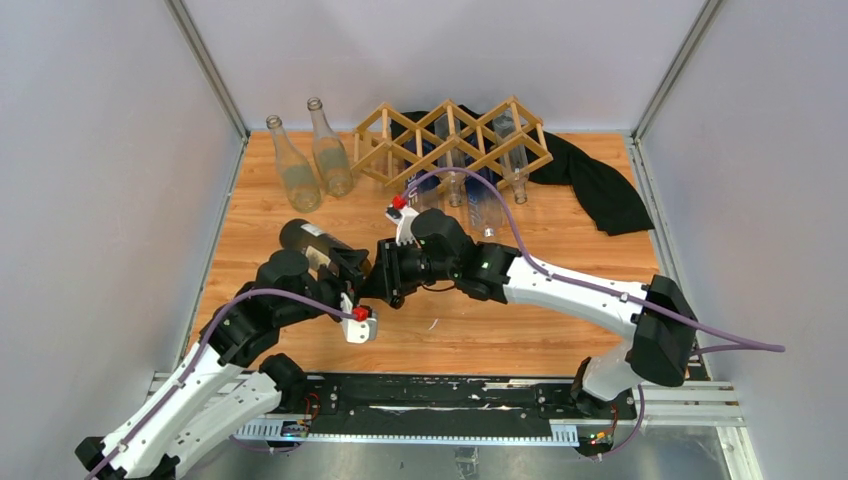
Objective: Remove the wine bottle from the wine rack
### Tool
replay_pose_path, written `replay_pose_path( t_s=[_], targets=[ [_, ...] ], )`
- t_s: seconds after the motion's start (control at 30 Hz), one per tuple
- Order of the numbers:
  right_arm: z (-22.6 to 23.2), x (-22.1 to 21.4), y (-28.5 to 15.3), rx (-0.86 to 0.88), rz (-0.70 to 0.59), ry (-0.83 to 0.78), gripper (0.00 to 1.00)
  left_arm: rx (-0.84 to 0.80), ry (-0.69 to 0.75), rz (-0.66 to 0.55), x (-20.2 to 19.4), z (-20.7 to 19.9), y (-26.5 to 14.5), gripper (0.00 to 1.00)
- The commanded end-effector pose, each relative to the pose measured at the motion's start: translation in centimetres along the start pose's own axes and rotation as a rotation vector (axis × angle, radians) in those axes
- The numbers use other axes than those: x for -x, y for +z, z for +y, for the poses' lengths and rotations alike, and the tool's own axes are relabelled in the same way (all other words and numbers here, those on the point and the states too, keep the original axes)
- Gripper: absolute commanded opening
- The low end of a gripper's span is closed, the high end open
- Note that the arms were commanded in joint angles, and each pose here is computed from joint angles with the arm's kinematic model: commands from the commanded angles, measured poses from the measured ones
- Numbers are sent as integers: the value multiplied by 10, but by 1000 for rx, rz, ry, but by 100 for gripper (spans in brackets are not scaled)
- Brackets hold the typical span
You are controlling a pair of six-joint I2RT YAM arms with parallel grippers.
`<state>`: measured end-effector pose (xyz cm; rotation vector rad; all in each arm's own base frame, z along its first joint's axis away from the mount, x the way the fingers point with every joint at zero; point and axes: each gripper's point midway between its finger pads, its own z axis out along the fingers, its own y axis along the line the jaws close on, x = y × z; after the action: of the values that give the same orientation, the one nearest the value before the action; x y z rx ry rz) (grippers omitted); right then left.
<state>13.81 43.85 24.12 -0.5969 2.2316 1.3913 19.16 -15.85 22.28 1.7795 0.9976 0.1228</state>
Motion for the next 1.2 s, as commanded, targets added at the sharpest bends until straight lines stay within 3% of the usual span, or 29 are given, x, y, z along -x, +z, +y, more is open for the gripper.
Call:
replay_pose_path(
  t_s=[0.0,0.03,0.2,0.53,0.73,0.97,1.17],
  targets=[
    [46,16,-29,180,-66,-33,44,153,62,11,1,41,3,6],
    [41,16,-30,168,-70,-23,50,166,65,13,0,44,4,1],
    [19,13,-41,115,-97,8,67,220,63,20,-1,58,8,0],
    [-11,34,-73,22,-229,58,73,287,-117,47,-6,80,9,0],
    [-31,49,-107,-91,-335,53,82,309,-423,68,-14,100,16,0],
    [-51,64,-140,-214,-425,35,84,398,-926,117,-64,145,19,0],
    [-61,77,-141,-256,-444,36,84,466,-1189,88,-97,174,14,0]
  ],
)
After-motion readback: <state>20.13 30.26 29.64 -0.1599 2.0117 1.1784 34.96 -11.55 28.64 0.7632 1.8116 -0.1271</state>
